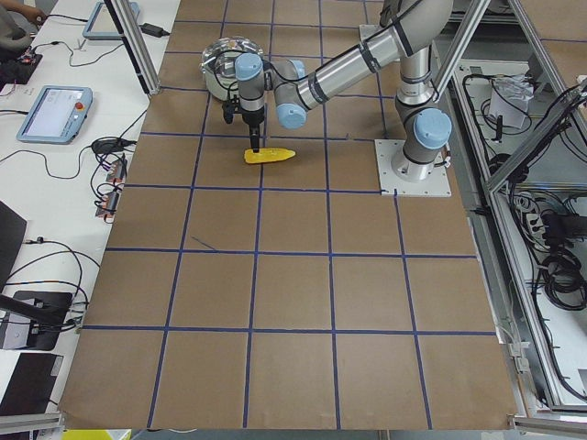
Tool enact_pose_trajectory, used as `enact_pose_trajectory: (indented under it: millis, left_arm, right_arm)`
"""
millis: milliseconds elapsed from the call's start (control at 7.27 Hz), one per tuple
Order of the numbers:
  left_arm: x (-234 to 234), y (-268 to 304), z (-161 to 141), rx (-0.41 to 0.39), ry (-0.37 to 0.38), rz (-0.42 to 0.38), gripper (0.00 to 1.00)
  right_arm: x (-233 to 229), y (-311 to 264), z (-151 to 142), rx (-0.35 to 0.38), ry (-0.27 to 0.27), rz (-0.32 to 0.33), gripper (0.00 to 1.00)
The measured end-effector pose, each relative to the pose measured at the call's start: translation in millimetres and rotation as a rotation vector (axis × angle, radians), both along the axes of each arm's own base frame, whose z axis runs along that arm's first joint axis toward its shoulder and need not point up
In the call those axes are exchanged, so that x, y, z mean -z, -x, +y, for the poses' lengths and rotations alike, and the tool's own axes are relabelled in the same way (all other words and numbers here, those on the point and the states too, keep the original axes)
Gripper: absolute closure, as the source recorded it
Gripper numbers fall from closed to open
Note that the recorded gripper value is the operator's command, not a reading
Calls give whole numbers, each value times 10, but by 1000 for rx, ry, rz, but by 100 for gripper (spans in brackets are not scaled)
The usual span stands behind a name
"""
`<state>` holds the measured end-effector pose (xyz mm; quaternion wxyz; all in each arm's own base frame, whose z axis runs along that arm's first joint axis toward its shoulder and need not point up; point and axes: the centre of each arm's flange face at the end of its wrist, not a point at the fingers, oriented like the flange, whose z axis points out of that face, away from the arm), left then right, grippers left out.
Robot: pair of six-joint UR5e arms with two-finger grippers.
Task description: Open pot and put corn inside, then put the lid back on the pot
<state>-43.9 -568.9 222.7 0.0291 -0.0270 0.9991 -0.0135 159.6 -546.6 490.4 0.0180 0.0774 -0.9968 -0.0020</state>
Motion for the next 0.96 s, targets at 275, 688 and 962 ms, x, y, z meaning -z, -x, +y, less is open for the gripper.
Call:
enact_pose_trajectory:
  millis: [275, 688, 962]
  left_arm:
    - [158, -26, 70, 9, 18, -4, 1]
    - [240, -16, 152, 8, 25, -3, 33]
    - [285, -6, 214, 8, 34, -4, 67]
  right_arm:
    - [-3, -2, 2, 0, 1, 0, 0]
    - [-3, 0, 2, 0, 0, 0, 0]
    - [-3, -1, -3, 0, 1, 0, 0]
